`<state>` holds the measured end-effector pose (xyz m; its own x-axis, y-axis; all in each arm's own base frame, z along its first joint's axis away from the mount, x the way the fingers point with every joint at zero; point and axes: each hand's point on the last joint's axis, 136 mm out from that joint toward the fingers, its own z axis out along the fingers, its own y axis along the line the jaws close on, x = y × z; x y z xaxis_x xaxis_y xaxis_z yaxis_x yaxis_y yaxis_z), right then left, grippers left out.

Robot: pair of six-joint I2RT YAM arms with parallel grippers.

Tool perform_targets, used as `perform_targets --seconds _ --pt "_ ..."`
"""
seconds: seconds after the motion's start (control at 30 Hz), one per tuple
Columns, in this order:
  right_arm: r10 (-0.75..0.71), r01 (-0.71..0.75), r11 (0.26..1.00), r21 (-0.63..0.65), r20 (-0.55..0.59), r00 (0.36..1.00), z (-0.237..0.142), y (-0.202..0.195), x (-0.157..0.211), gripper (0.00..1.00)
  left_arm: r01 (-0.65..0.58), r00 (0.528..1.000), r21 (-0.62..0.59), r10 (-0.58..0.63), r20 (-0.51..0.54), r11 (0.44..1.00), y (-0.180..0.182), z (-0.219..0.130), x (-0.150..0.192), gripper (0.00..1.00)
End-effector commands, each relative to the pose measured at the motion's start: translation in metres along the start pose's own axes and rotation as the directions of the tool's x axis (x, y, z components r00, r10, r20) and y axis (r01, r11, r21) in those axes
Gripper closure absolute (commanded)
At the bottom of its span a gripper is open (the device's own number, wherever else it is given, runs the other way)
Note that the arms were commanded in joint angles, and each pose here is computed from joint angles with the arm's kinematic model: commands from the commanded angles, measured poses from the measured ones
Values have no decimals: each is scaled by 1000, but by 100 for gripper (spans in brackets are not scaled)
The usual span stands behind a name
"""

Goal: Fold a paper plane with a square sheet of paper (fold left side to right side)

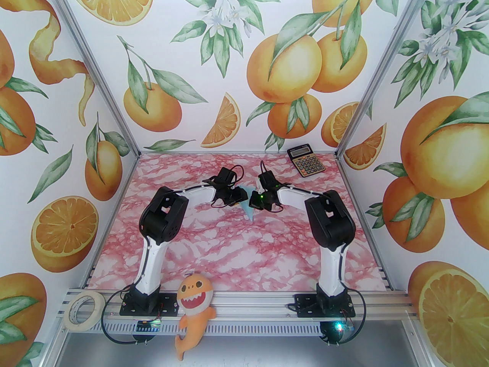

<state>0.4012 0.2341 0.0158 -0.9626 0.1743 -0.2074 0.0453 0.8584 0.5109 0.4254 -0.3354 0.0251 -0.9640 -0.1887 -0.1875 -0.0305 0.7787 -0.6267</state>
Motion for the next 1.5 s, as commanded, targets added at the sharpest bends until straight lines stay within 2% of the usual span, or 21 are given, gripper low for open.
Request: perform_targets --seconds 0.0,0.13,0.2,0.3,0.37,0.4,0.53,0.6,0.7,0.77,0.87,0.93,1.0,1.03,1.13,1.17,1.23,1.27,1.3,1.37,1.47 --pt "55 -56 998 -15 -35 998 -3 -12 14 93 -50 998 85 48 28 995 -13 15 -1 63" --pt "64 -65 997 -32 -34 997 -6 -12 12 92 -38 999 144 32 39 989 -20 21 -4 70" --pt "66 -67 997 -38 -27 997 -9 -13 12 92 -39 998 160 32 46 986 -22 23 -6 78" --pt "70 -71 996 -58 -14 997 -13 -11 10 91 -39 998 189 30 51 981 -27 25 -8 79" --pt "76 -76 995 -59 -6 997 -16 -11 8 89 -35 999 199 27 44 979 -28 27 -7 85" --pt "85 -83 993 -80 17 996 -24 -10 4 86 -37 998 207 27 53 978 -29 27 -8 93" --pt "110 -98 989 -110 108 988 -59 -10 -12 66 -53 996 220 37 76 974 -36 16 -13 100" --pt "120 -103 988 -115 151 981 -77 -13 -19 58 -67 995 218 47 93 974 -41 5 -17 100" --pt "138 -115 986 -122 199 970 -100 -18 -25 52 -89 990 211 62 128 974 -47 -17 -26 100" --pt "147 -123 985 -118 225 963 -111 -23 -28 45 -108 986 190 81 148 976 -50 -33 -32 100" --pt "155 -133 986 -103 250 956 -119 -31 -29 36 -151 976 111 130 174 982 -49 -59 -40 100" --pt "160 -140 986 -95 256 953 -120 -35 -29 28 -186 968 10 181 175 983 -42 -75 -43 100" --pt "163 -145 986 -88 265 950 -122 -37 -31 15 -226 956 -133 246 161 965 -28 -93 -45 100" --pt "165 -149 986 -81 269 949 -123 -39 -32 2 -245 949 -193 276 152 950 -22 -100 -46 100" --pt "172 -162 985 -61 290 941 -128 -45 -35 0 -306 921 -411 377 102 859 2 -125 -50 100" --pt "176 -168 984 -52 300 938 -130 -47 -36 0 -326 904 -500 419 82 802 11 -135 -54 100" --pt "186 -187 982 -29 325 927 -135 -56 -37 0 -363 865 -661 502 24 657 25 -151 -60 100" --pt "192 -197 980 -21 337 922 -139 -60 -38 0 -378 841 -735 540 -18 563 30 -157 -62 100" --pt "199 -208 978 -10 348 916 -141 -64 -38 0 -386 818 -795 572 -60 468 33 -162 -65 100" --pt "211 -230 973 11 361 909 -145 -72 -37 0 -392 786 -863 604 -133 319 36 -163 -66 100" --pt "219 -244 970 18 383 897 -152 -79 -37 0 -392 751 -902 629 -200 180 32 -153 -65 100"
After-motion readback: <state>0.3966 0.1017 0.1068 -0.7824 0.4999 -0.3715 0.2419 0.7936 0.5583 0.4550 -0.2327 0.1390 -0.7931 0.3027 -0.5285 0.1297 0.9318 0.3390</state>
